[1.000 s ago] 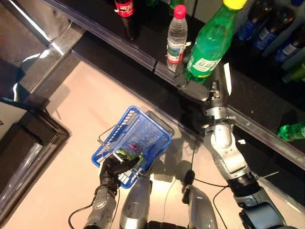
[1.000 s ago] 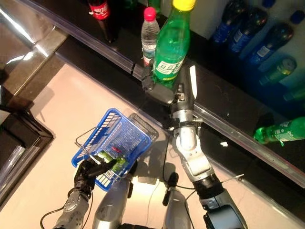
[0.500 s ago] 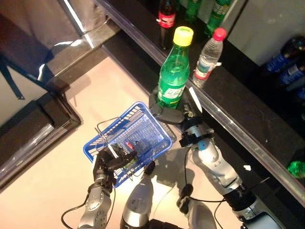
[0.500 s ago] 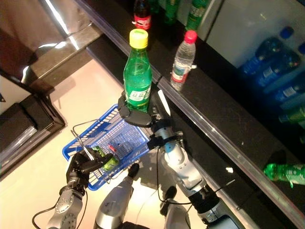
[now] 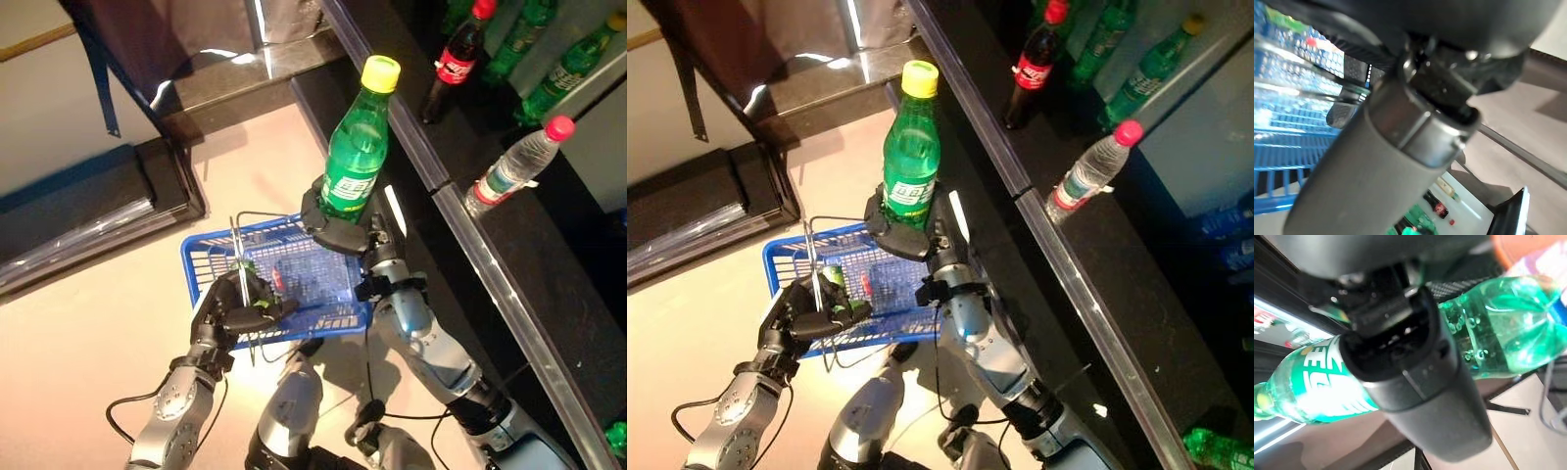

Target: Pick up the drink and place into the basket.

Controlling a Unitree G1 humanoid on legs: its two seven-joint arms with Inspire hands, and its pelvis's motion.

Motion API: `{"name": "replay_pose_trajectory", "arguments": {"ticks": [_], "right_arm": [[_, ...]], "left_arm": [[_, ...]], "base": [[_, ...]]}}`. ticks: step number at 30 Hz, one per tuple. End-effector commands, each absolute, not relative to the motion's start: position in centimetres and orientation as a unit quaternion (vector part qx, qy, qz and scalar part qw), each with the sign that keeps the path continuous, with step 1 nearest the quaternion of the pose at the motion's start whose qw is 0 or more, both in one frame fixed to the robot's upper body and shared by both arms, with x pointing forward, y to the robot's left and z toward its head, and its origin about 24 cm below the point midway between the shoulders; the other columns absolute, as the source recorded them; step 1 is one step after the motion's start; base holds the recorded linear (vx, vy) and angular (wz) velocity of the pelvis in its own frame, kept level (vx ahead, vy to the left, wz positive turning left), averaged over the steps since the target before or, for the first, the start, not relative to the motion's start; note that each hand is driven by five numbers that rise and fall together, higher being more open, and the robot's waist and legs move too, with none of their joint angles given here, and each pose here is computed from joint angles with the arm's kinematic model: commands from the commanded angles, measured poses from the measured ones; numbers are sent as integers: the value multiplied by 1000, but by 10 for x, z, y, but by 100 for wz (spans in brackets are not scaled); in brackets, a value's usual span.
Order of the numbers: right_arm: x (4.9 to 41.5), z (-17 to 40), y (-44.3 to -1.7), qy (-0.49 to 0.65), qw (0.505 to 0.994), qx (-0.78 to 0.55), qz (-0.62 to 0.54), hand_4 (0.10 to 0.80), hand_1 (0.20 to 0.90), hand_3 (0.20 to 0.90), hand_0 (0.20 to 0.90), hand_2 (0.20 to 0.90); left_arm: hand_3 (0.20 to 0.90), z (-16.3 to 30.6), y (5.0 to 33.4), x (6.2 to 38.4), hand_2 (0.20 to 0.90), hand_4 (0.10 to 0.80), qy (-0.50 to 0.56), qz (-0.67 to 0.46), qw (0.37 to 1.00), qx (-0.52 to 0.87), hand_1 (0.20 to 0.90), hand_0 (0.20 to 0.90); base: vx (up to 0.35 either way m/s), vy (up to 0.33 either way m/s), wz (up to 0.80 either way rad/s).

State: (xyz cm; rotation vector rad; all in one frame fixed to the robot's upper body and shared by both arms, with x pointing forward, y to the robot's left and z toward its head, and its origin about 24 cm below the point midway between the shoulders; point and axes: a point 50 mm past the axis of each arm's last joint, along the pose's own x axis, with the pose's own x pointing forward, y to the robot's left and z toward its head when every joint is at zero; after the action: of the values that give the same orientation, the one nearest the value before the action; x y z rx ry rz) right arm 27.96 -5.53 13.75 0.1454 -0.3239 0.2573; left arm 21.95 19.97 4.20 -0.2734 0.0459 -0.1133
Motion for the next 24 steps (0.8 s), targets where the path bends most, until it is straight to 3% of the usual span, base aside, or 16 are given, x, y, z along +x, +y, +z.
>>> {"name": "replay_pose_trajectory", "arguments": {"ticks": [1,10,24], "right_arm": [[258,196,-15,-294,924,152,194,100,300,200,300,300],[268,158,6,-221,945,104,216,100,300,200,300,300],[276,66,0,-90,972,-33,214,100,300,200,300,300]], "left_arm": [[200,147,175,212,300,100,-233,-199,937,-166,300,300],[200,161,159,213,300,100,-253,-263,915,-174,300,300],[200,162,160,213,300,100,-254,-291,905,-175,300,300]], "base": [[22,-73,11],[11,-25,6],[2,-5,0]]}}
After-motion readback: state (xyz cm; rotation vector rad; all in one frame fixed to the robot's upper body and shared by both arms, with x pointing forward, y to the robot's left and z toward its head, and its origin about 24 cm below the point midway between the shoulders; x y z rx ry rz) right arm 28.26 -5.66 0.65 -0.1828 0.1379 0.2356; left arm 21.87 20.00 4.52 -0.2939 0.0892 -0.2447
